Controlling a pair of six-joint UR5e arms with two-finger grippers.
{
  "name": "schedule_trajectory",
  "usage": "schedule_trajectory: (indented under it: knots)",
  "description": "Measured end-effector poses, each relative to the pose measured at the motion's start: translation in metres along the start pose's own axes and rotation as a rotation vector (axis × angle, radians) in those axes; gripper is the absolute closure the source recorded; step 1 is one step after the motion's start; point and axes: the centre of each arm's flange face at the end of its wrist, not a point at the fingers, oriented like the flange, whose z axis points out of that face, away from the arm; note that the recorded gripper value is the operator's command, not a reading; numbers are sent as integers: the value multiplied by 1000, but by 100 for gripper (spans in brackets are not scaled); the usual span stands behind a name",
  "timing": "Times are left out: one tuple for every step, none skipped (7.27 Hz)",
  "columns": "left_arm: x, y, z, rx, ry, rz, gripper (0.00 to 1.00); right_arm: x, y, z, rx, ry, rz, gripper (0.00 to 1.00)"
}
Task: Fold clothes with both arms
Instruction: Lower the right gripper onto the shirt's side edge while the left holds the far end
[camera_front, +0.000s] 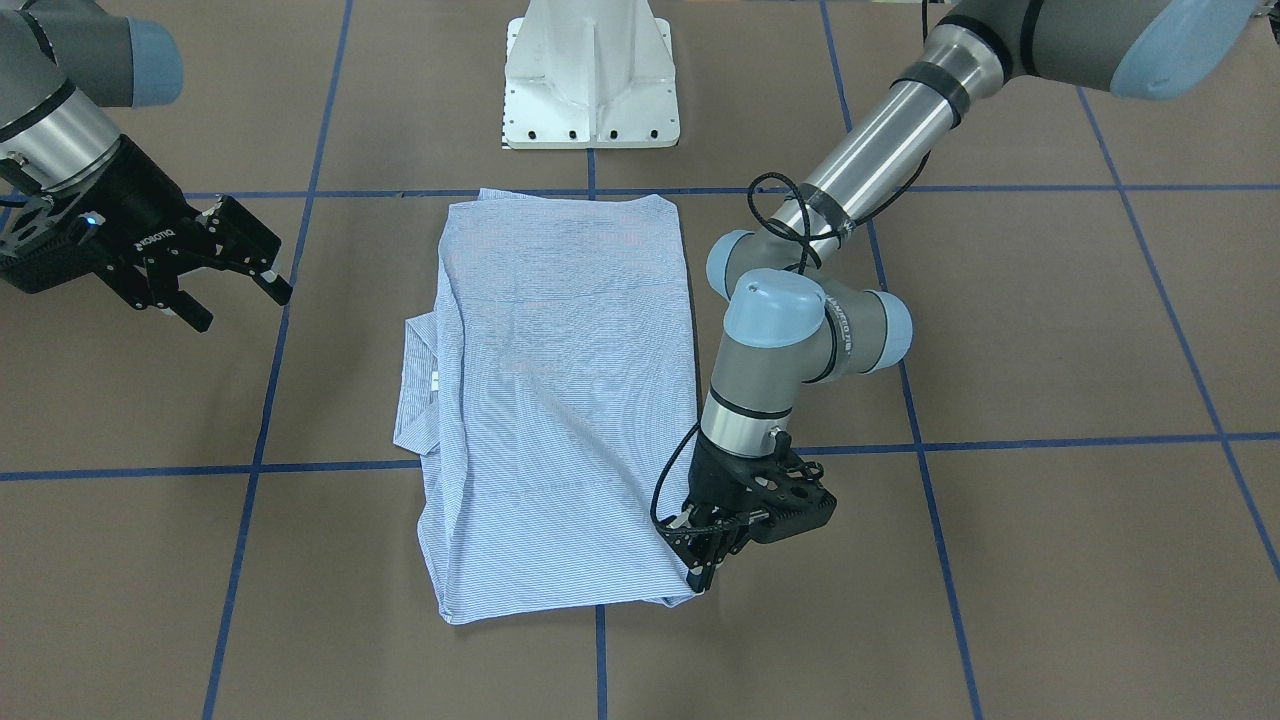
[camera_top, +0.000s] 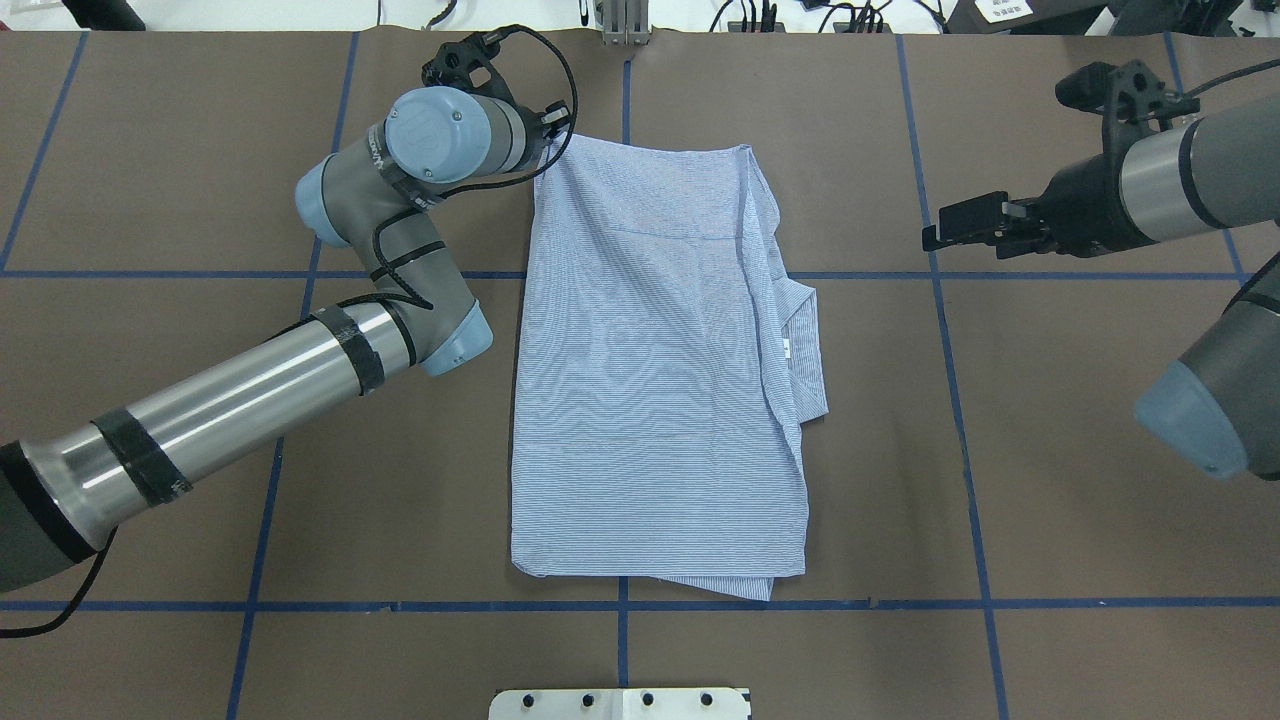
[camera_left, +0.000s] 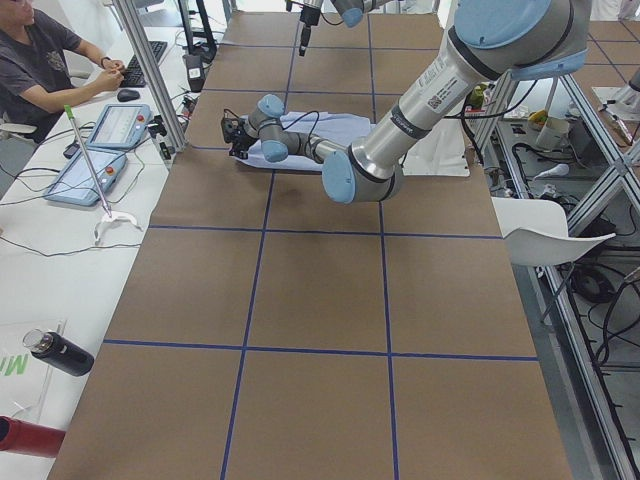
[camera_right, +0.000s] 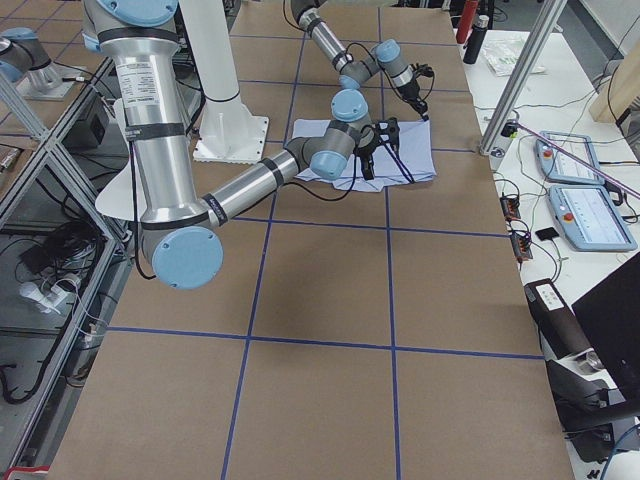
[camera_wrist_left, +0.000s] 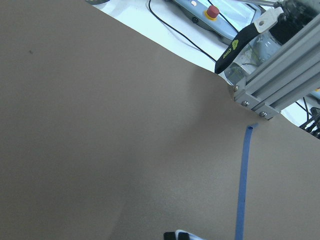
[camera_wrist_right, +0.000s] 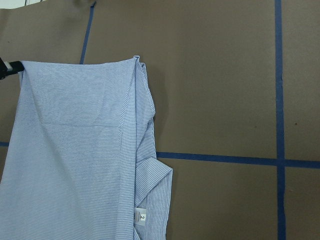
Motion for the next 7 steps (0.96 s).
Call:
schedule_trajectory:
  knots:
    - [-1,-3,0,3,0,-1,0,-3,0,1,-1,-3,-5,0]
    - [0,-4,-2,5,4,-1,0,-11,1,6,-7,-8,-13,0]
    - [4,-6,-7,4,15,-1,0,-23,4,17,-9,-3,-26,0]
    - [7,-7,-19,-1,36,2,0,-42,8,36,-9,25,-42,0]
    - [4,-5,-35,-25,56,5,0,-66,13,59,-13,68,-55,0]
    - [1,-1,-57,-73,82,10,0,-90,18,84,-18,117,-68,0]
    - [5,2,-84,-108,112,15,0,-103,22,110,-27,160,-77,0]
